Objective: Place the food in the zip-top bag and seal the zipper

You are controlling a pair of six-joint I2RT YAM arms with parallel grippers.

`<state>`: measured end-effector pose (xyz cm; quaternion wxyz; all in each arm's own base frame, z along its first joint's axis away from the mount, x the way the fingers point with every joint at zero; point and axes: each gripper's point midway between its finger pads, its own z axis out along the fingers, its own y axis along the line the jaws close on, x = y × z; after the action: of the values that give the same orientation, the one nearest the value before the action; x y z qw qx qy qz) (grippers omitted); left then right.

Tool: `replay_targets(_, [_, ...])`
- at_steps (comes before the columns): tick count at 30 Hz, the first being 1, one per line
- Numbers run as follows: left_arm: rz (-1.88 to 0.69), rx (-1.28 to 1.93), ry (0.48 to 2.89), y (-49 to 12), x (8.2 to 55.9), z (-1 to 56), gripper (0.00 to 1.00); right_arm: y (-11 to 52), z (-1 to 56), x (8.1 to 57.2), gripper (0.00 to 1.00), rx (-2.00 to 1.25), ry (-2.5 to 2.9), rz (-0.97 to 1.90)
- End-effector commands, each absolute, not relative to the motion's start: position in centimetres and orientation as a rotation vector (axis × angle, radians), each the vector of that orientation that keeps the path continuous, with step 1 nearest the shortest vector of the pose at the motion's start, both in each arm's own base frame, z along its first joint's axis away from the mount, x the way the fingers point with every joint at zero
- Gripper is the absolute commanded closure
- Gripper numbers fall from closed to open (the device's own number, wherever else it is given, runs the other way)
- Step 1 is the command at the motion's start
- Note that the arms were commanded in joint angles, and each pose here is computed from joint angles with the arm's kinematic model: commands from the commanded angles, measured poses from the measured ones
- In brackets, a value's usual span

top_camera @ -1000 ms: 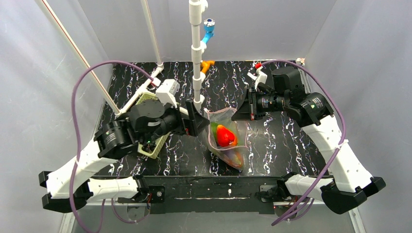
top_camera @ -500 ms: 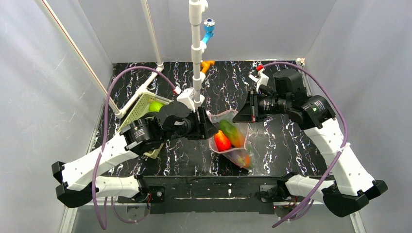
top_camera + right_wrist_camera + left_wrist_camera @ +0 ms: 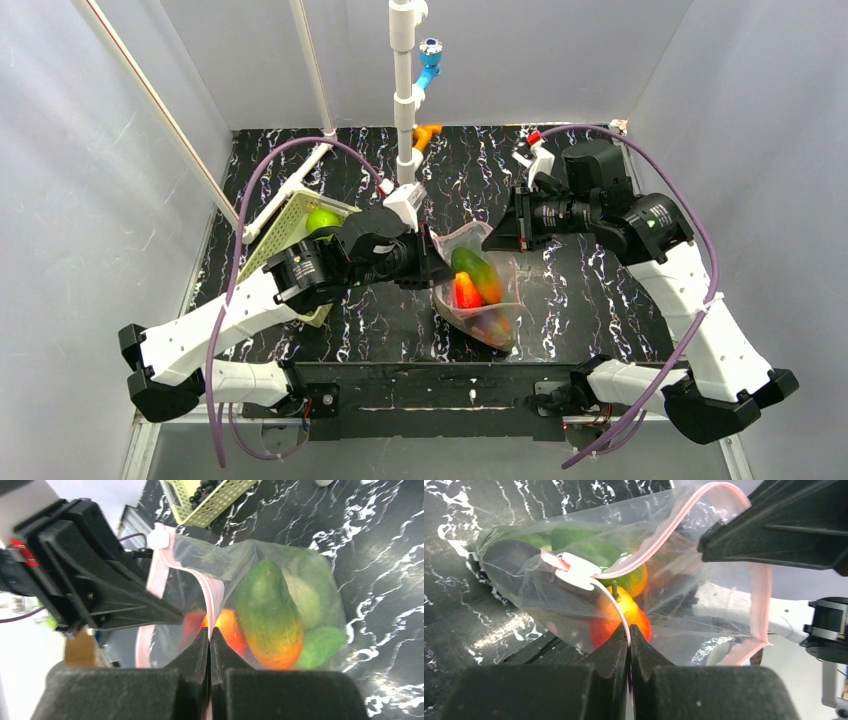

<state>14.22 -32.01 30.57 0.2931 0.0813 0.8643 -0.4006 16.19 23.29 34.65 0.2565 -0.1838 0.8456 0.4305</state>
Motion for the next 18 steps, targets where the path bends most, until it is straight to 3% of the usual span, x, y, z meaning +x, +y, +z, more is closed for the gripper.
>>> replay_targets(1, [-1.362, 0.144, 2.061, -33.2, 13.9, 39.9, 1.00, 23.2, 37.1, 15.9, 0.99, -0.643, 2.183, 1.007])
replay_targets(5, [-1.421, -0.010, 2.115, -33.5, 13.9, 39.4, 1.00, 24.2, 37.3, 14.0, 0.99, -0.754, 2.147, 0.954])
replay_targets(11, [-1.197, -0.297, 2.185, -29.4, 15.7, 29.7, 1.00, 25.8, 32.1, 16.0, 0.99, -0.698, 2.194, 0.909])
replay_targets(18, [-1.069, -0.248, 2.132, -25.0, 15.4, 31.7, 1.00, 24.6, 34.3, 17.8, 0.99, -0.661, 2.159, 0.768])
